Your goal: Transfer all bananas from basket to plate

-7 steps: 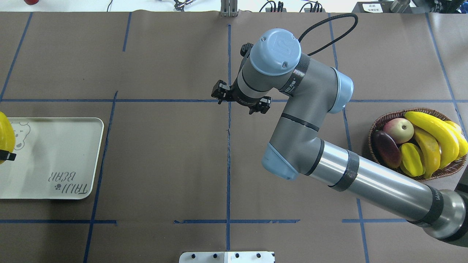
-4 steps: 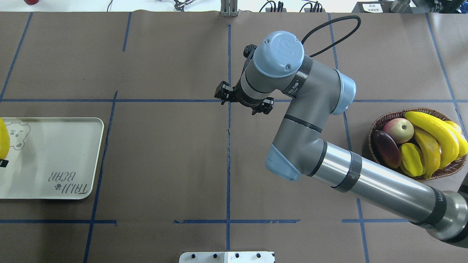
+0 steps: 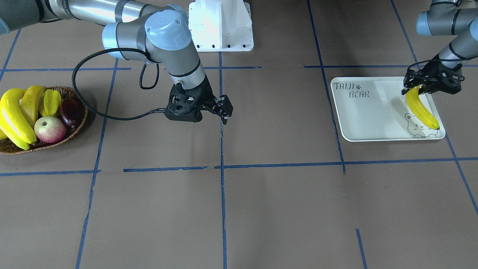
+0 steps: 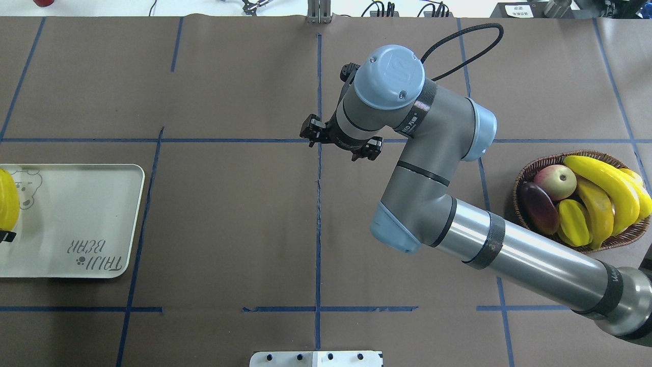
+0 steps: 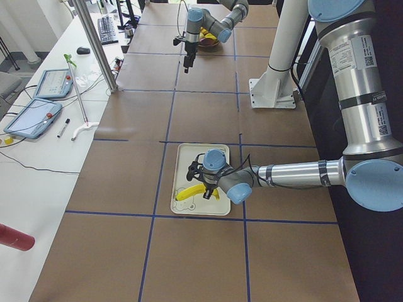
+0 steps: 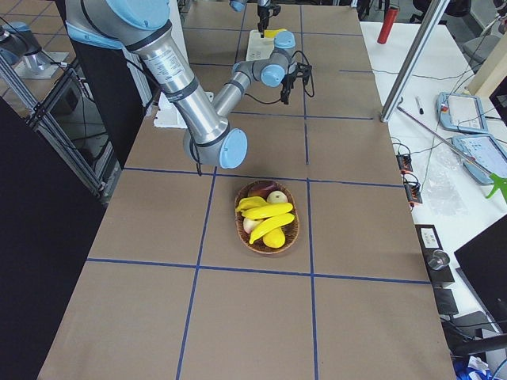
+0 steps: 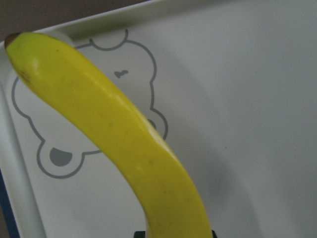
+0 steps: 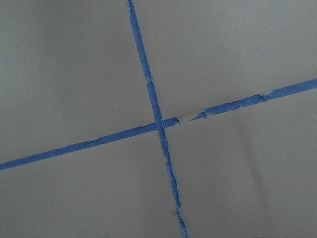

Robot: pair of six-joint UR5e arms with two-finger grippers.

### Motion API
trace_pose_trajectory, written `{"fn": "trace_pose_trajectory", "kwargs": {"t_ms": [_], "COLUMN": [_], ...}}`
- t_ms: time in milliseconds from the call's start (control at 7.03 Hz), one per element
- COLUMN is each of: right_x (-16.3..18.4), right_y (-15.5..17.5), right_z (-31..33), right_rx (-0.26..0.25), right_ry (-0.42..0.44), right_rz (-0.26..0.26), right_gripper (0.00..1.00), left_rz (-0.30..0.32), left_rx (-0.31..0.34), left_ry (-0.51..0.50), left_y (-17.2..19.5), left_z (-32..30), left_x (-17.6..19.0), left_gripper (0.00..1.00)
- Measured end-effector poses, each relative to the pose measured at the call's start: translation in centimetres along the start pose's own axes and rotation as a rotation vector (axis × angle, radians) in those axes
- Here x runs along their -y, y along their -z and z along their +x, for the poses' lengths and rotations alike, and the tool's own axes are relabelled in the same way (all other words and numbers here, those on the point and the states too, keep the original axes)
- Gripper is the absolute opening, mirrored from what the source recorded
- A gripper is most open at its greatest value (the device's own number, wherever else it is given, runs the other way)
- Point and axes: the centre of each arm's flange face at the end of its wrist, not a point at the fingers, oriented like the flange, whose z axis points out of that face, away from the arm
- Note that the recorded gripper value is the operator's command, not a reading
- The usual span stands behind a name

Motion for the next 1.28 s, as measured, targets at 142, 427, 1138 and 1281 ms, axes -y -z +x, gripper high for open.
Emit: {"fn": "trace_pose_trajectory", "kwargs": {"t_ms": [142,427,1138,1281], "right_x": [0.0,0.0,2.8,3.9], "right_y": [-0.1,-0.2,2.5,4.4], "right_z": [0.1,0.2,4.1,8.1], "right_rx": [-0.002,-0.004,-0.016,-0.044], "right_ry": [0.000,0.000,0.035,0.099], "right_rz": [0.000,0.000,-0.046,-0.063], "right_gripper": [1.00,1.00,1.00,1.00], "left_rz": [-0.011,-0.021,0.145,0.161], "left_rx": [-0.003,-0.002,0.036,0.038], "left_ry": [-0.051,-0.100,-0.011,0.041], "left_y": [-0.4,-0.8,6.7,8.8], "left_z": [0.2,0.1,-1.2,0.3], "left_x": [-0.2,-0.3,4.3,6.2], "left_gripper": [0.75,1.00,1.00,1.00]}}
